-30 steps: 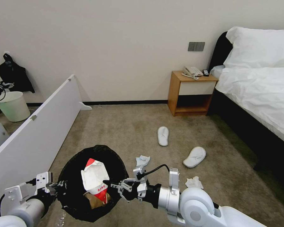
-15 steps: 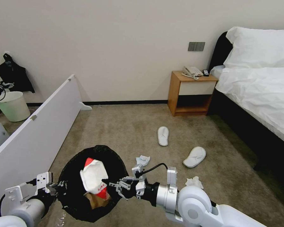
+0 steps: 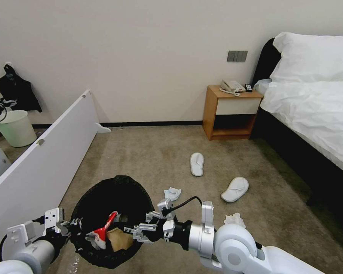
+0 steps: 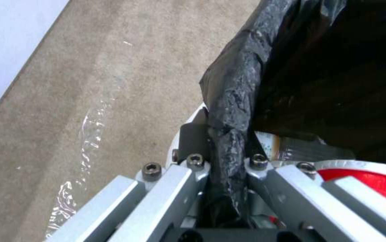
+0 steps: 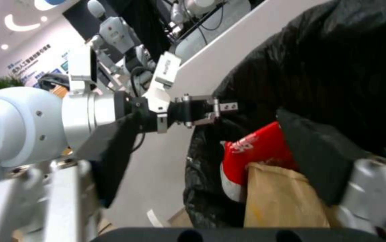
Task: Pick up the trash bin, then pick up the garbage from the floor and place it into the trash bin.
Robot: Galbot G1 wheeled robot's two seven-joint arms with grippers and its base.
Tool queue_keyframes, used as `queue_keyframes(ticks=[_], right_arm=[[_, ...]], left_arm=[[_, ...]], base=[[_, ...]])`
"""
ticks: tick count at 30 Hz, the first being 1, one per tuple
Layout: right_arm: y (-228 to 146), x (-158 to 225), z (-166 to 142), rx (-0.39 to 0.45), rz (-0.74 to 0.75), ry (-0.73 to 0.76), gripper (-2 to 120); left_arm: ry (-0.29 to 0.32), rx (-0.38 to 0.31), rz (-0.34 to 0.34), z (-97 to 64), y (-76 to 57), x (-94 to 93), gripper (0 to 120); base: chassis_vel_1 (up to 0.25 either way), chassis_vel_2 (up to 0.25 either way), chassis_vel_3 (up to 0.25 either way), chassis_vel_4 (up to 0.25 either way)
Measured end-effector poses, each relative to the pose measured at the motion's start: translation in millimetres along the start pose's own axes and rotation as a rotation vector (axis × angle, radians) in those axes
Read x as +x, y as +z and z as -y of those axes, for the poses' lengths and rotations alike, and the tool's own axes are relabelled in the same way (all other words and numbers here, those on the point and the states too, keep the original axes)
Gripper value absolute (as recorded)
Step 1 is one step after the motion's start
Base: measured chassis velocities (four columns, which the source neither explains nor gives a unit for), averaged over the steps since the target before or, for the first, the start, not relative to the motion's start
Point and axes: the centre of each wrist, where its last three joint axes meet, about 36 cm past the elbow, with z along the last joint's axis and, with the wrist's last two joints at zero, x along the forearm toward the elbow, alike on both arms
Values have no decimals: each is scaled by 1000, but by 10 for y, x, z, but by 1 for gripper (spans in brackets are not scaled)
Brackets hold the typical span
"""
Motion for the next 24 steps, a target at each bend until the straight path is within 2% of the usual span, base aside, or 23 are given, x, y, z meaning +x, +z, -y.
queue_keyframes(ticks=[2, 4, 6, 9, 10, 12, 13, 14, 15, 18, 19, 21, 22, 24], right_arm=[[-40, 8, -21, 10, 9, -8, 93], [-104, 21, -41, 24, 31, -16, 98], [-153, 31, -49, 37, 53, -19, 99], [-424, 92, -16, 118, 192, 19, 100], [-424, 92, -16, 118, 192, 19, 100], [-543, 172, 54, 181, 296, 100, 100], [-543, 172, 54, 181, 296, 100, 100], [-575, 229, 104, 231, 375, 178, 100], [-575, 229, 104, 231, 375, 178, 100], [-552, 458, 199, 282, 452, 380, 100], [-552, 458, 199, 282, 452, 380, 100], [-512, 639, 231, 297, 473, 504, 100], [-512, 639, 231, 297, 473, 504, 100], [-527, 965, 234, 331, 485, 627, 100]], left_arm=[[-1, 2, 0, 0, 4, 0, 2], [-2, 3, -1, -1, 10, 1, 2], [-3, 4, -2, -2, 14, 0, 2], [-18, 17, -9, -26, 60, 3, 2], [-18, 17, -9, -26, 60, 3, 2], [-28, 27, -13, -43, 88, 15, 2], [-28, 27, -13, -43, 88, 15, 2], [-34, 25, -15, -48, 100, 20, 2], [-34, 25, -15, -48, 100, 20, 2], [-41, 16, -10, -43, 91, 22, 2], [-41, 16, -10, -43, 91, 22, 2], [-40, 13, -6, -35, 81, 35, 2], [-40, 13, -6, -35, 81, 35, 2], [-47, 9, -9, -41, 90, 52, 2]], base=[[0, 0, 0, 0], [0, 0, 0, 0], [0, 0, 0, 0], [0, 0, 0, 0], [0, 0, 0, 0], [0, 0, 0, 0], [0, 0, 0, 0], [0, 0, 0, 0], [0, 0, 0, 0], [0, 0, 0, 0], [0, 0, 0, 0], [0, 0, 0, 0], [0, 0, 0, 0], [0, 0, 0, 0]])
